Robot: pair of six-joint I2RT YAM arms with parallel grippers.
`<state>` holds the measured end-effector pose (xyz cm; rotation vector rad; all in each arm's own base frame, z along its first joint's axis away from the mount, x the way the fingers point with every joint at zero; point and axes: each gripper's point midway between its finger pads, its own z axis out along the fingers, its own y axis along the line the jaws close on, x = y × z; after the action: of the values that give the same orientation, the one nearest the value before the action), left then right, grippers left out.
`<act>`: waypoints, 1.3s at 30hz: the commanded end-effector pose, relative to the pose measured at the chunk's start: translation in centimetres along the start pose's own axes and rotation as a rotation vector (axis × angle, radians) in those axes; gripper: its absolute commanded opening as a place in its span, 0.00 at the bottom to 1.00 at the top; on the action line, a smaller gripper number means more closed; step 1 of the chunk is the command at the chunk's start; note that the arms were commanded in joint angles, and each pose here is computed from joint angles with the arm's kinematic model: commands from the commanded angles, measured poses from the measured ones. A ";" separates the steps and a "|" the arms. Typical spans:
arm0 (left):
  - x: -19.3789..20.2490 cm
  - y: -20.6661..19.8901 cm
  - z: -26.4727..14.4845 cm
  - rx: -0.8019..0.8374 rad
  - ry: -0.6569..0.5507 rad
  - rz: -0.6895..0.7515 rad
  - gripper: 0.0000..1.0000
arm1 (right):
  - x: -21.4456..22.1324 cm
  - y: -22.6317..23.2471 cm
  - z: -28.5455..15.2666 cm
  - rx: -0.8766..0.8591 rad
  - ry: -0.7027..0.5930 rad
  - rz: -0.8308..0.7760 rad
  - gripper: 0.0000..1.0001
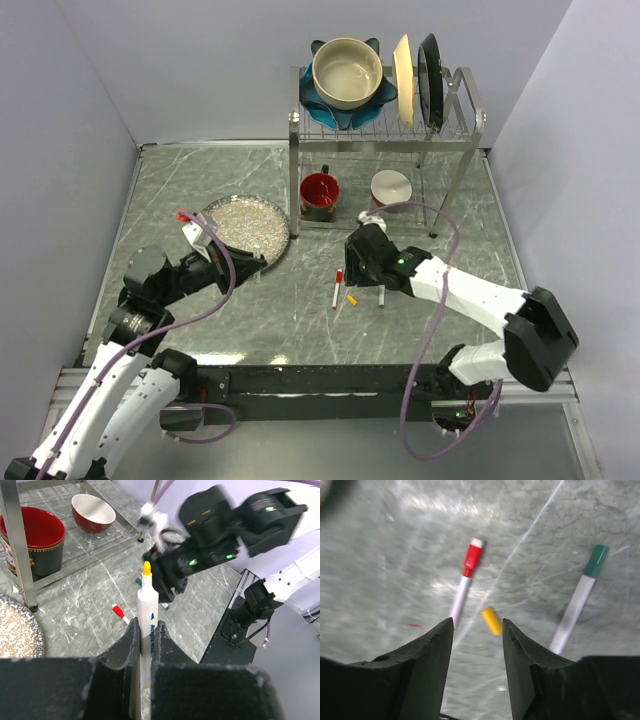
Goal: Insert the pens into the pen caps
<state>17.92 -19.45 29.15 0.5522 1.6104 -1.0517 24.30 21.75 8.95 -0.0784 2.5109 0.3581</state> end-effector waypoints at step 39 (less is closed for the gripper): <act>-0.6 -0.2 0.1 0.009 -0.027 0.037 0.01 | 8.5 -1.1 4.8 0.129 0.331 -0.448 0.16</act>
<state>17.80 -19.56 29.06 0.5577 1.6116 -1.0559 21.31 23.22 1.22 -0.7195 2.6699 0.0629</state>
